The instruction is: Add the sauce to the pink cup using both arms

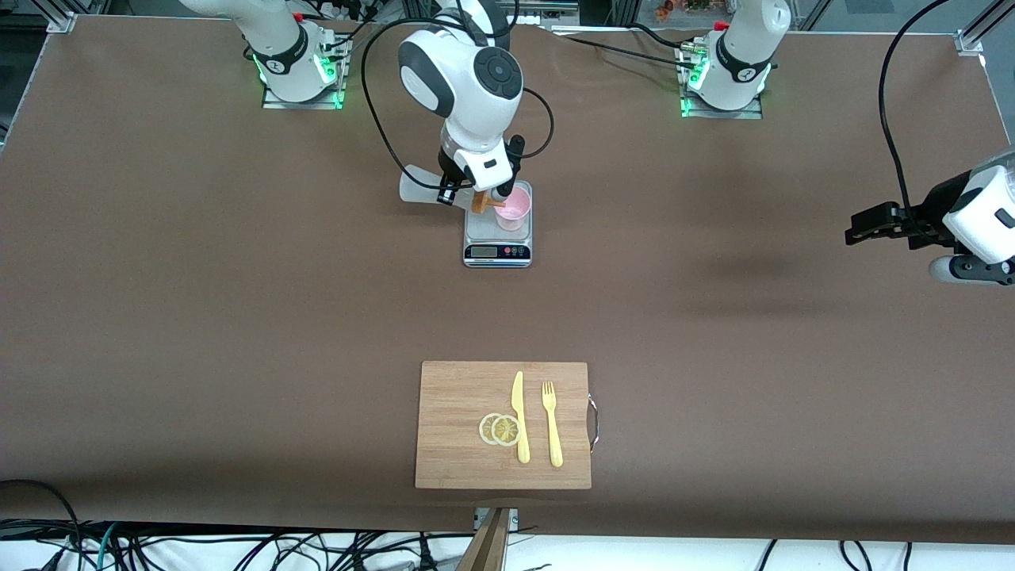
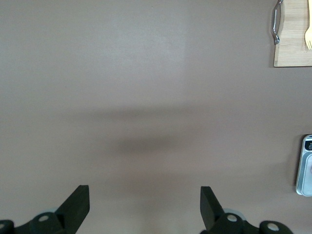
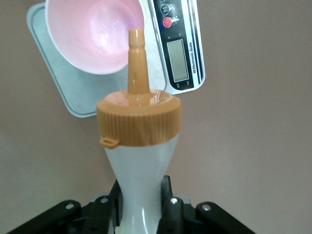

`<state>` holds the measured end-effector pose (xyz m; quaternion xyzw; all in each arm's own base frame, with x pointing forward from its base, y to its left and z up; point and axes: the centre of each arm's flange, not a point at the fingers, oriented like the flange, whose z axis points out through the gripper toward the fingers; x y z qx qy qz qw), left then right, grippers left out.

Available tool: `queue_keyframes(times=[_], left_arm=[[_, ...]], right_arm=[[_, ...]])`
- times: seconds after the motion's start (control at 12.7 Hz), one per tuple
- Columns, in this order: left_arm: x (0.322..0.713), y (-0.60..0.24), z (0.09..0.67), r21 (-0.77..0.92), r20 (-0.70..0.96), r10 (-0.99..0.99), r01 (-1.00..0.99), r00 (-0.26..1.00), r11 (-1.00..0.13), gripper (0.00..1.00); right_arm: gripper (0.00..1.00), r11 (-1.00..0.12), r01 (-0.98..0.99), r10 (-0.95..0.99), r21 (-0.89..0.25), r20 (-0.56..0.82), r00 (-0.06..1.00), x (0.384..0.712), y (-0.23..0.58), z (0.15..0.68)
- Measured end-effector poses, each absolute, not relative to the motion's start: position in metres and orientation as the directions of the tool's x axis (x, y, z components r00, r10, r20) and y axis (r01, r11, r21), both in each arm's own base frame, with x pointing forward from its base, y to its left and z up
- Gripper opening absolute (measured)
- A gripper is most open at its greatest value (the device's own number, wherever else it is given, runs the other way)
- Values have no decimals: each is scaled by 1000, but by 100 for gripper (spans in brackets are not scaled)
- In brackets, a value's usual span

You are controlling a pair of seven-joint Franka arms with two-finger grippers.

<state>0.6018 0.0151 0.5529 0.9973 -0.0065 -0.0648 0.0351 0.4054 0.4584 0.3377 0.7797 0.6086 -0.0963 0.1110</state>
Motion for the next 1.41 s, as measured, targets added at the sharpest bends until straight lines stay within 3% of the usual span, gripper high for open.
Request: queue_keyframes(times=[0.47, 0.94, 1.41], left_arm=[[602, 15, 553, 71, -129, -17, -8, 991, -997, 100], [602, 15, 553, 71, -129, -17, -8, 991, -997, 100], [602, 15, 553, 71, -129, -17, -8, 991, -997, 100]], right_arm=[[32, -261, 965, 953, -3, -161, 257, 418, 419, 348], [32, -178, 966, 978, -186, 74, 195, 505, 295, 366], [32, -68, 950, 930, -305, 325, 171, 548, 169, 355]])
